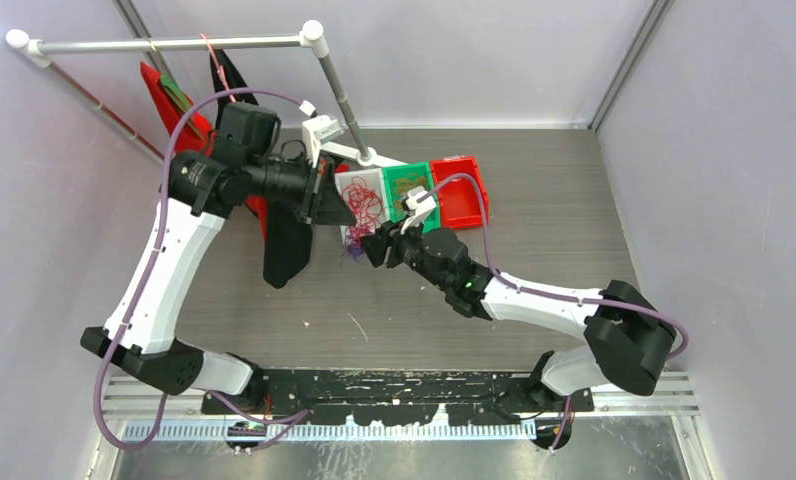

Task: Untangle the cables

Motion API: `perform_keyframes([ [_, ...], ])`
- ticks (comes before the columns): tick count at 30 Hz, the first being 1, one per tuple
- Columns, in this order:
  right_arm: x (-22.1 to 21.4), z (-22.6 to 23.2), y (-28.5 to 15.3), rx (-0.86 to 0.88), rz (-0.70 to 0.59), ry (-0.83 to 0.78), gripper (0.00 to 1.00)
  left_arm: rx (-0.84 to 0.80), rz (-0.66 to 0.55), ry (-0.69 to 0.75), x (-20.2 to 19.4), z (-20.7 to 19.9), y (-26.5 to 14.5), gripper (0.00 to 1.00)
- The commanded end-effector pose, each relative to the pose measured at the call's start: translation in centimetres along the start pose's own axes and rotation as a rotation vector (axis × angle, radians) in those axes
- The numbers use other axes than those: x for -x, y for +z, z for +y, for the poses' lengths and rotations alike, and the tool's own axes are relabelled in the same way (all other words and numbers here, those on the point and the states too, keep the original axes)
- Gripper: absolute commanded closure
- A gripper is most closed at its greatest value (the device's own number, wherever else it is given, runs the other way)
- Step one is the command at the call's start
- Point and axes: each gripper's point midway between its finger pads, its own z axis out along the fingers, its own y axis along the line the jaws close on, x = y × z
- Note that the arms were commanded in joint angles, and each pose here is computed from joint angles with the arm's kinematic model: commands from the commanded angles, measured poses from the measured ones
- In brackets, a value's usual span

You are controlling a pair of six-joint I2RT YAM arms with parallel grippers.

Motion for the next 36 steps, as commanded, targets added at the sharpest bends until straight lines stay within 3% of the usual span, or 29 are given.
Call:
perform_keyframes([
  [1,0.1,-0.8,0.3,-0.051,-0.024,0.005,0.46,-0.061,-0.044,0.038,2.1,-2.5,-1.3,1.0],
  [11,-1.7,-2.3,-0.5,-0.109,0.031,-0.004,0.47,-0.047,-0.152,0.155,5.1,-5.5,-4.5,1.0],
  [21,-4.3,-3.5,-3.3,-0.133,0.077,0.048,0.48,0.072,-0.317,0.293,9.3,-7.0,-8.0,1.0],
  [25,-2.1,-3.4,-4.5,-0.136,0.026,0.032,0.47,0.069,-0.298,0.269,8.9,-6.4,-7.4,1.0],
  [30,2.5,-1.8,-5.5,-0.093,-0.039,-0.047,0.38,0.063,-0.259,0.238,7.6,-5.1,-6.0,1.0],
  [36,8.2,3.2,-5.0,0.11,-0.144,-0.155,0.29,0.04,-0.207,0.192,6.4,-4.3,-4.8,1.0],
])
